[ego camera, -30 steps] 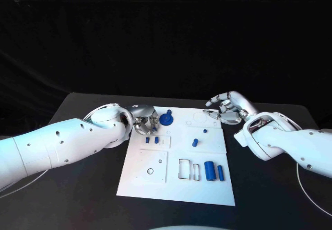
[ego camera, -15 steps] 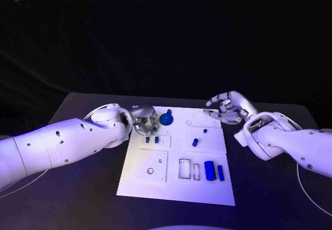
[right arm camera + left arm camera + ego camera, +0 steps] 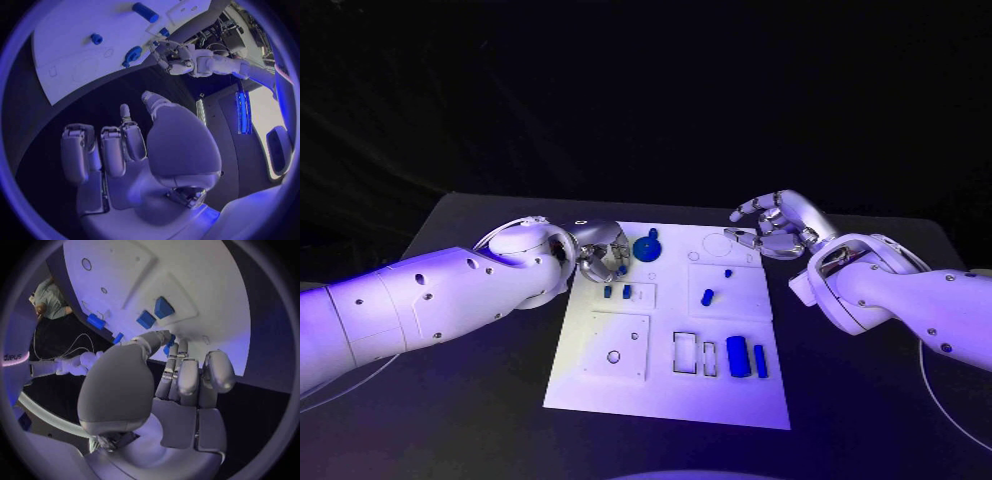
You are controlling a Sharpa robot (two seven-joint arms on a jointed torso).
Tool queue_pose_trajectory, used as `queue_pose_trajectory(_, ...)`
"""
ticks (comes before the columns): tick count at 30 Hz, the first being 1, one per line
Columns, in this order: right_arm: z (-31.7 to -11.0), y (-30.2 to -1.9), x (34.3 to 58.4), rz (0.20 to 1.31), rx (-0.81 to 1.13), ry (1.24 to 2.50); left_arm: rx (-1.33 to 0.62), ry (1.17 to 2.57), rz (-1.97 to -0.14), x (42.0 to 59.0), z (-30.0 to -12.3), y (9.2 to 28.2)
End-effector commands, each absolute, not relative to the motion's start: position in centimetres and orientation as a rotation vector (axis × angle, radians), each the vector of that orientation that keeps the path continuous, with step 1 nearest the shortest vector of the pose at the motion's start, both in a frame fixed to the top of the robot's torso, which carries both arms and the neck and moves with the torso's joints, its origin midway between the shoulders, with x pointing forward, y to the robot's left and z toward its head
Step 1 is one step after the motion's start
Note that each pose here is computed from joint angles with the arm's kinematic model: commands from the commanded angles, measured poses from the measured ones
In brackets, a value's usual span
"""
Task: Assemble the parts on the task board
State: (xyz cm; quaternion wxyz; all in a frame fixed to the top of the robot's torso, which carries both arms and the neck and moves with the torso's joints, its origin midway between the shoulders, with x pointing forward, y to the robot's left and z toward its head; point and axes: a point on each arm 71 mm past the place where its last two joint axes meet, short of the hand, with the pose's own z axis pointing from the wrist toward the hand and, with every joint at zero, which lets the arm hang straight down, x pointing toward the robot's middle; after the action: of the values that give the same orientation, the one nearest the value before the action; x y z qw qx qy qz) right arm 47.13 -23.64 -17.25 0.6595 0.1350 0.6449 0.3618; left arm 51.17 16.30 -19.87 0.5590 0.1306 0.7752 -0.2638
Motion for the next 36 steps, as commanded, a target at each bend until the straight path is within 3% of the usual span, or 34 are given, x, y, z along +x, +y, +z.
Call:
queue_pose_trajectory(1,-17.2,-23.6,47.1,0.823,0.292,1.457,0.301,1.827,-0.633,51.1,-19.8,16.3)
queue_pose_trajectory(16,-17.5,-24.1,47.3,0.815,0.274,1.488,0.212,1.772,-0.703,50.9,-19.1,18.1)
queue_pose_trajectory(27,-18.5,-25.0,47.4,0.763,0.101,1.631,-0.276,1.670,-1.051,51.1,-17.0,22.2)
queue_pose_trajectory(36,-18.9,-24.6,46.7,0.590,-0.193,1.679,-0.764,1.476,-1.392,50.8,-15.9,25.0)
